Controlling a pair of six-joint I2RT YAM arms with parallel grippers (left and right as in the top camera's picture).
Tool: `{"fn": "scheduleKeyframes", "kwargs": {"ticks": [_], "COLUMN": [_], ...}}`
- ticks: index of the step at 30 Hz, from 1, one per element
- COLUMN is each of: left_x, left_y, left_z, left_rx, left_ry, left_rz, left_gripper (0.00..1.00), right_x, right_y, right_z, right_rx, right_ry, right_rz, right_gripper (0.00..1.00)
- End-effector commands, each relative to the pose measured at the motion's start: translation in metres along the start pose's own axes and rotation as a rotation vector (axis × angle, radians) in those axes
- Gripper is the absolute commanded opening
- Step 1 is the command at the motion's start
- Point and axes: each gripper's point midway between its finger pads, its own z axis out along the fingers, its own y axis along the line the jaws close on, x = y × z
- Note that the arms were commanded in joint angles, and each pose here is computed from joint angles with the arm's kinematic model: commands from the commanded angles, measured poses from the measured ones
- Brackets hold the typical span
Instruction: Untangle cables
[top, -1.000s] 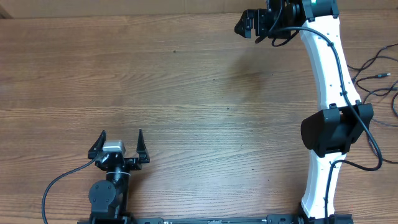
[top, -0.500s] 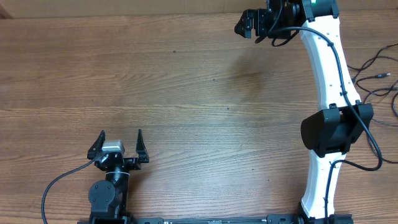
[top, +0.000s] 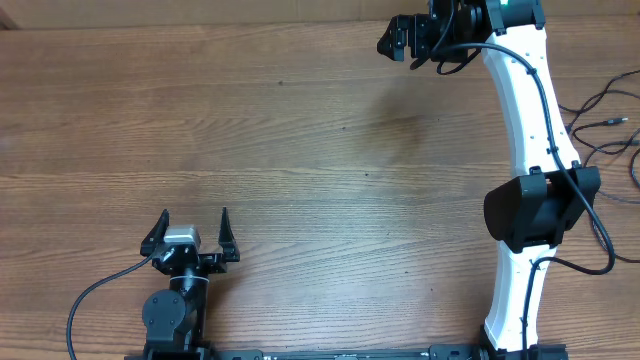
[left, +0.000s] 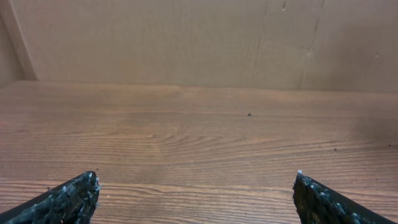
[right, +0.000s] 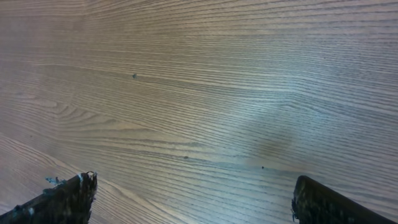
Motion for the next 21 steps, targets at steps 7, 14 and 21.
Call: {"fn": "scheduleKeyframes", "kwargs": {"ticks": [7,14,21], "left_x": [-0.0002,-0.0002,-0.0002], "left_y": [0.0022,0.0022,0.0022], "left_z": [-0.0001,-0.0001,-0.0001], "left_rx": [-0.009,-0.009,-0.009], "left_ry": [-0.005,-0.005,-0.005], "left_rz": [0.025,0.025,0.025], "left_gripper": [1.00,1.00,0.99], "right_x": [-0.0118,-0.0120,-0.0135], "right_y": [0.0130,0.0122,0.0151], "right_z": [-0.0303,-0.0306,-0.0373], "right_rx": [-0.010,-0.010,-0.011], "right_ry": [-0.069,-0.070,-0.082], "right_rz": [-0.033,-0.032,-0.037], "right_gripper": [1.00,1.00,1.00]}}
